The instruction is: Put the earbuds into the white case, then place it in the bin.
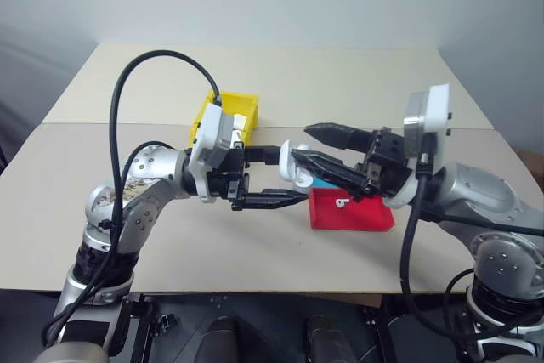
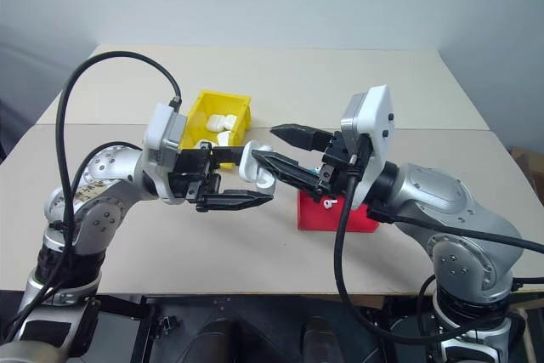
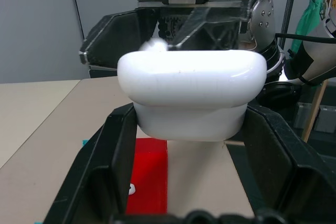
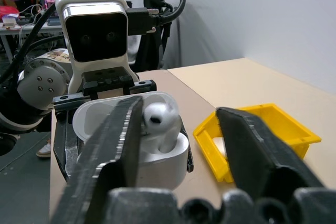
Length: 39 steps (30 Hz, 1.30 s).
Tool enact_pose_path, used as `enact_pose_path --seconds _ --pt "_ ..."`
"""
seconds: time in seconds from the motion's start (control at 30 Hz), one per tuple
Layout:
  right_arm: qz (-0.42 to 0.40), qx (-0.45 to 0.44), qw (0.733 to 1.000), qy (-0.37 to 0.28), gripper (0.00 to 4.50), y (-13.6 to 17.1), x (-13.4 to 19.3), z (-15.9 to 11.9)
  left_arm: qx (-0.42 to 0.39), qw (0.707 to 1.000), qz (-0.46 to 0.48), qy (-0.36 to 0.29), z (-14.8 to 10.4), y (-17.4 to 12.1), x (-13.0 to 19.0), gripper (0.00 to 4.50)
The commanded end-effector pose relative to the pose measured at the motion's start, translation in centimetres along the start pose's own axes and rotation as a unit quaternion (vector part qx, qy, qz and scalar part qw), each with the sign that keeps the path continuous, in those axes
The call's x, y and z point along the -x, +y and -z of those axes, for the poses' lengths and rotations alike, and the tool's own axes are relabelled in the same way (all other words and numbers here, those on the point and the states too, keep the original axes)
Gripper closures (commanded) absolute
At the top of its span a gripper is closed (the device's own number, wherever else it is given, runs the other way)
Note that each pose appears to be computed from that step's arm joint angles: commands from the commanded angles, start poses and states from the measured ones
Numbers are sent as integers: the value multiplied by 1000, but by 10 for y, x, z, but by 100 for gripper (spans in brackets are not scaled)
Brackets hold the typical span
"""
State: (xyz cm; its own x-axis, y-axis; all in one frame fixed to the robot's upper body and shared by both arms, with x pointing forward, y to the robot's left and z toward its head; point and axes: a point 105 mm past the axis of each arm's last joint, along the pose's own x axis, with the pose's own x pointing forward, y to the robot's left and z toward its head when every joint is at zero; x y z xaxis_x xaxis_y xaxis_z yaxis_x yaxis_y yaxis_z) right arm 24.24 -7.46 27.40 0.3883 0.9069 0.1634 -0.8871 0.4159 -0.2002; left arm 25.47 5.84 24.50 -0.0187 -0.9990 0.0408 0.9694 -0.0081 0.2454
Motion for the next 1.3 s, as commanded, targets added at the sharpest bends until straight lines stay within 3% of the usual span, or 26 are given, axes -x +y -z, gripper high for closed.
enact_pose_path --seconds 0.03,0.33,0.4,0.47,0.6,0.77,0.93,1.03,1.13,1.3 --pt "-8 11 1000 -8 22 3 1 -6 -33 999 0 -18 -15 0 -1 177" --pt "23 32 999 -16 22 -22 18 -29 -37 999 -9 -10 -13 3 3 177" --pt "28 57 998 22 22 -36 24 -31 -39 999 -10 -5 -12 4 6 177" --pt "26 97 988 115 22 -54 30 -20 -40 999 -12 1 -10 5 10 177" --pt "0 196 932 306 22 -91 43 23 -42 999 -14 4 -8 5 14 177" --pt "-55 231 893 383 22 -120 35 51 -47 999 -27 0 -8 5 13 177" --pt "-59 260 862 432 22 -151 29 77 -55 997 -49 4 -10 8 20 177" --pt "-80 267 849 450 83 -158 28 87 -59 996 -59 8 -10 9 24 177" --pt "-113 281 835 459 186 -158 29 92 -59 996 -63 8 -10 8 26 177" --pt "-189 334 781 494 186 -160 32 102 -60 996 -71 12 -9 6 30 177"
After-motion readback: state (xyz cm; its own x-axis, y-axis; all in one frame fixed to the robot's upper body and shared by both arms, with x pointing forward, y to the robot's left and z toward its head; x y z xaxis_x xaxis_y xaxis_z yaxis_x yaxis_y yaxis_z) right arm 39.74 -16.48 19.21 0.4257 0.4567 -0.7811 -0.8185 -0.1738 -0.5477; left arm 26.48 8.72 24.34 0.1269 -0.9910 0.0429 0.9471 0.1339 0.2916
